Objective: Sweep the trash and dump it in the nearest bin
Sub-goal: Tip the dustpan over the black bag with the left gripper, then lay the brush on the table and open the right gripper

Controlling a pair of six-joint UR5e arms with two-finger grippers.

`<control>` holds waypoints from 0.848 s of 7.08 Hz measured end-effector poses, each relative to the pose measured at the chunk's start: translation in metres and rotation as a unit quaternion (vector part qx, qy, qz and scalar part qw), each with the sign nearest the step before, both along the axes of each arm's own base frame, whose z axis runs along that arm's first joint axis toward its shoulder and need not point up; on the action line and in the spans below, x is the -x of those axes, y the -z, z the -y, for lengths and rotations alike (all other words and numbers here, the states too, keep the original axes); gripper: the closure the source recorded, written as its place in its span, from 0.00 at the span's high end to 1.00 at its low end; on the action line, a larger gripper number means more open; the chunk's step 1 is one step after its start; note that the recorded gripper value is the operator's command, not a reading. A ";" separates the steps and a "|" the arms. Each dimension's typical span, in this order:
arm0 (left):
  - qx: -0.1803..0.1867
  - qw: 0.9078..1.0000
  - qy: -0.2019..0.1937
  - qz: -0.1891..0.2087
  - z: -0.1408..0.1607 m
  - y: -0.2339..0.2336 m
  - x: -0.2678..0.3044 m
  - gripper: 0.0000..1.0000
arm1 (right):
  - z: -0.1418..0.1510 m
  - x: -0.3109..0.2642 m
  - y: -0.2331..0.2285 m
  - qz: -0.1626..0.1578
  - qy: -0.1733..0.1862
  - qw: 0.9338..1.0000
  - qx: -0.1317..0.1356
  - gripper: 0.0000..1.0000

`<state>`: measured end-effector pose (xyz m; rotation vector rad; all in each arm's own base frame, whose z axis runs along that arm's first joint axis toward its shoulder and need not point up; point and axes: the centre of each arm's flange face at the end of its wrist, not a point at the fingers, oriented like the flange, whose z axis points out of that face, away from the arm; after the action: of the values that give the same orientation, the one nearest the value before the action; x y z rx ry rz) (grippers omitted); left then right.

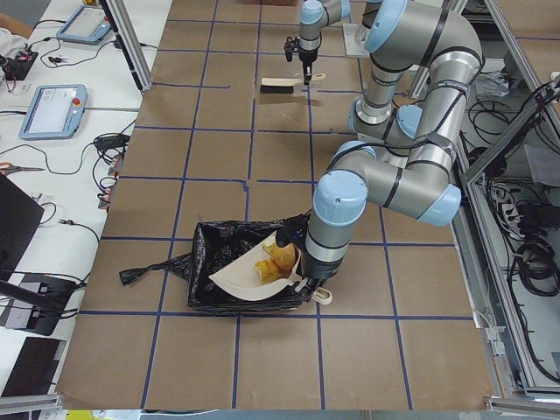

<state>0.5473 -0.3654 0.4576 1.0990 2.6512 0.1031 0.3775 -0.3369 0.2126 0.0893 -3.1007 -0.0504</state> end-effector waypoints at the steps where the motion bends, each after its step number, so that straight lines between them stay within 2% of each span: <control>1: -0.013 1.000 0.001 0.022 0.007 -0.001 0.002 0.02 | 0.003 -0.001 0.005 -0.002 -0.001 1.000 -0.003 1.00; 3: -0.048 0.997 0.013 0.058 0.034 0.002 0.018 0.02 | 0.007 -0.001 0.007 -0.003 0.001 1.000 -0.005 1.00; 6: -0.070 0.993 0.021 0.092 0.061 0.000 0.039 0.02 | 0.024 0.000 -0.007 0.003 -0.008 1.000 0.011 1.00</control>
<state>0.5083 -0.4267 0.4578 1.1290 2.4870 0.3682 0.3777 -0.3611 0.2194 0.1134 -3.1058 -0.0163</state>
